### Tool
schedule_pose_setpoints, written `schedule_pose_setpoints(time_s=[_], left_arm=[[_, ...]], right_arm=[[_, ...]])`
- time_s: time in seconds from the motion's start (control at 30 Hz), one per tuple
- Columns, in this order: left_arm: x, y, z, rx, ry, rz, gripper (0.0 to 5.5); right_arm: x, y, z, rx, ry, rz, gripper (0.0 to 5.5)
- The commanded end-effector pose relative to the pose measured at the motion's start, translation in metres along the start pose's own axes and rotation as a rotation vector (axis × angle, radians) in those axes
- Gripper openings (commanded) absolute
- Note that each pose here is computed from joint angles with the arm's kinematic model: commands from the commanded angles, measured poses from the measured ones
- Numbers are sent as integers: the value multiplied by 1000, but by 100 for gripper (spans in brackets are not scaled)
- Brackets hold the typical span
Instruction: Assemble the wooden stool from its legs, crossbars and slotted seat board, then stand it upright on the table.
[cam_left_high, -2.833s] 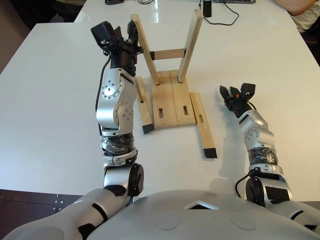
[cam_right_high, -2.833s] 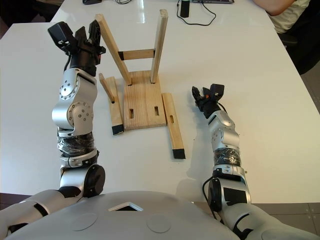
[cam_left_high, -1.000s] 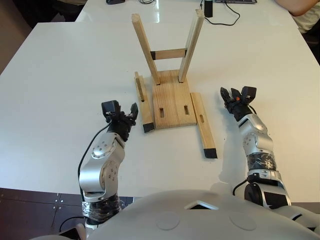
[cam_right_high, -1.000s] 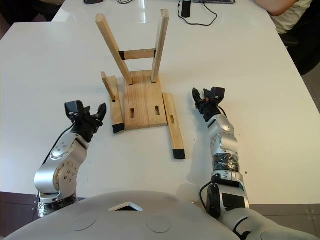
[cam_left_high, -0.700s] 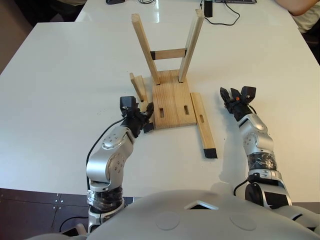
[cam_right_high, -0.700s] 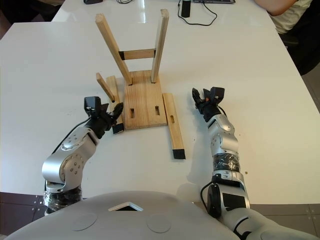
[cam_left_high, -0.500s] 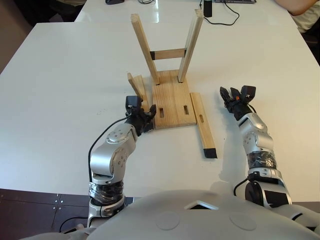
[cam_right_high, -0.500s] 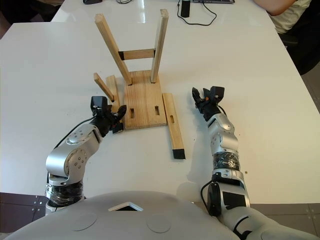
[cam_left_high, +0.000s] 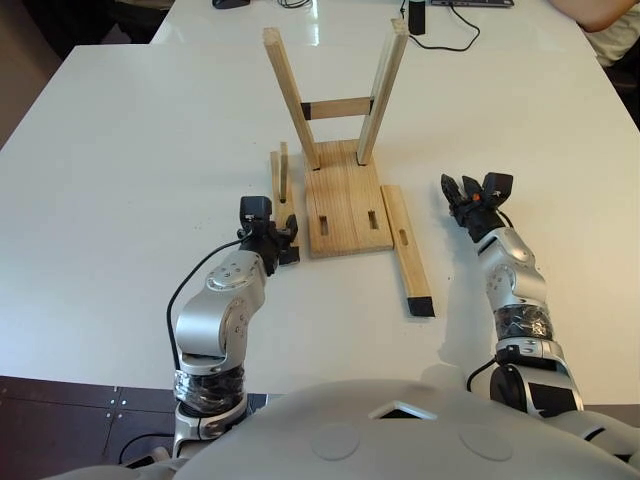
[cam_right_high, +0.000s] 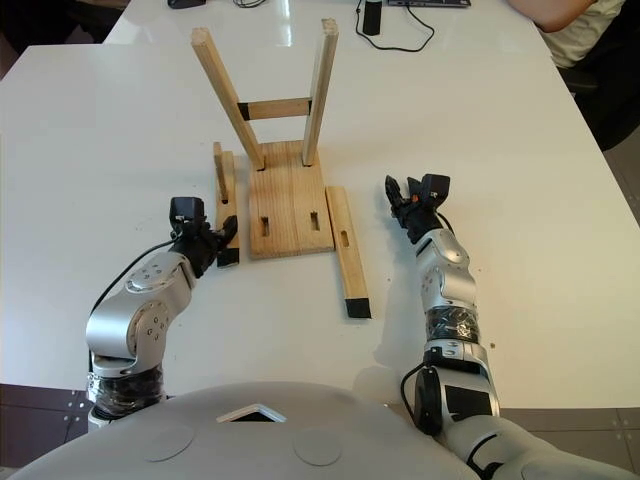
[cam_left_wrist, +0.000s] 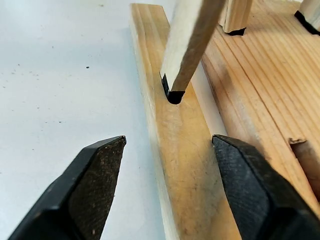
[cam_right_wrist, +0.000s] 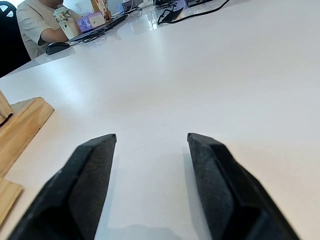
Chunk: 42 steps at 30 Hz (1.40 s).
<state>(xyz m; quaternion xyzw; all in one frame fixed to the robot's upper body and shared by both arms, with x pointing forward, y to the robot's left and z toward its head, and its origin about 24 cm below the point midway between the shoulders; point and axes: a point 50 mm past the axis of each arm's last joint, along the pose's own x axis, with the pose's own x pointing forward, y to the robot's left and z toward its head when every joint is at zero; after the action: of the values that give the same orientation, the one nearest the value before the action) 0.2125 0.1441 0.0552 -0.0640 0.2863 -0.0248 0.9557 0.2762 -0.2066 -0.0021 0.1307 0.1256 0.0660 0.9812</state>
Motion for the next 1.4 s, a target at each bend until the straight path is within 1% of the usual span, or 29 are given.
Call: schedule_pose_setpoints(time_s=[0.03,0.23,0.43,0.53,0.7,0.77,0.83,0.9,0.97,1.03,1.07,1.1,1.13,1.2,1.27,1.3,1.33,1.4], left_arm=[[3,9,-22,-52,166,44,321],[3,6,-20,39,195,-1,321],[0,10,-27,39,245,-8,321],[-5,18,-33,49,273,5,284],[-9,48,-47,102,321,82,214],[-7,55,-47,128,316,78,202],[-3,58,-45,180,300,18,202],[3,62,-39,230,263,-39,202],[14,74,-10,209,114,-23,201],[21,87,48,70,-152,-9,200],[19,91,77,-57,-283,-50,200],[15,93,101,-157,-389,-123,200],[6,91,127,-234,-501,-251,200],[-15,84,163,-308,-662,-487,200],[-40,72,190,-327,-795,-731,200],[-53,61,199,-298,-845,-877,200],[-64,51,203,-256,-869,-998,200],[-77,32,201,-129,-845,-1184,200]], right_arm=[[-16,-10,-41,47,172,-70,264],[-18,-7,-44,56,172,-74,264],[-19,-7,-46,61,172,-81,264],[-20,-8,-47,61,170,-87,264],[-21,-10,-45,66,157,-102,264],[-22,-10,-42,70,142,-105,264],[-20,-7,-36,71,115,-97,264],[-14,-4,-21,72,63,-89,264],[-7,0,3,82,-20,-75,264],[0,9,44,124,-153,-27,264],[3,18,68,140,-222,27,264],[5,28,90,144,-277,92,264],[7,44,113,127,-330,190,264],[5,77,147,70,-389,414,264],[-6,115,171,15,-410,703,264],[-16,133,182,-9,-414,870,264],[-25,146,191,-29,-412,999,264],[-38,161,204,-60,-385,1196,264]])
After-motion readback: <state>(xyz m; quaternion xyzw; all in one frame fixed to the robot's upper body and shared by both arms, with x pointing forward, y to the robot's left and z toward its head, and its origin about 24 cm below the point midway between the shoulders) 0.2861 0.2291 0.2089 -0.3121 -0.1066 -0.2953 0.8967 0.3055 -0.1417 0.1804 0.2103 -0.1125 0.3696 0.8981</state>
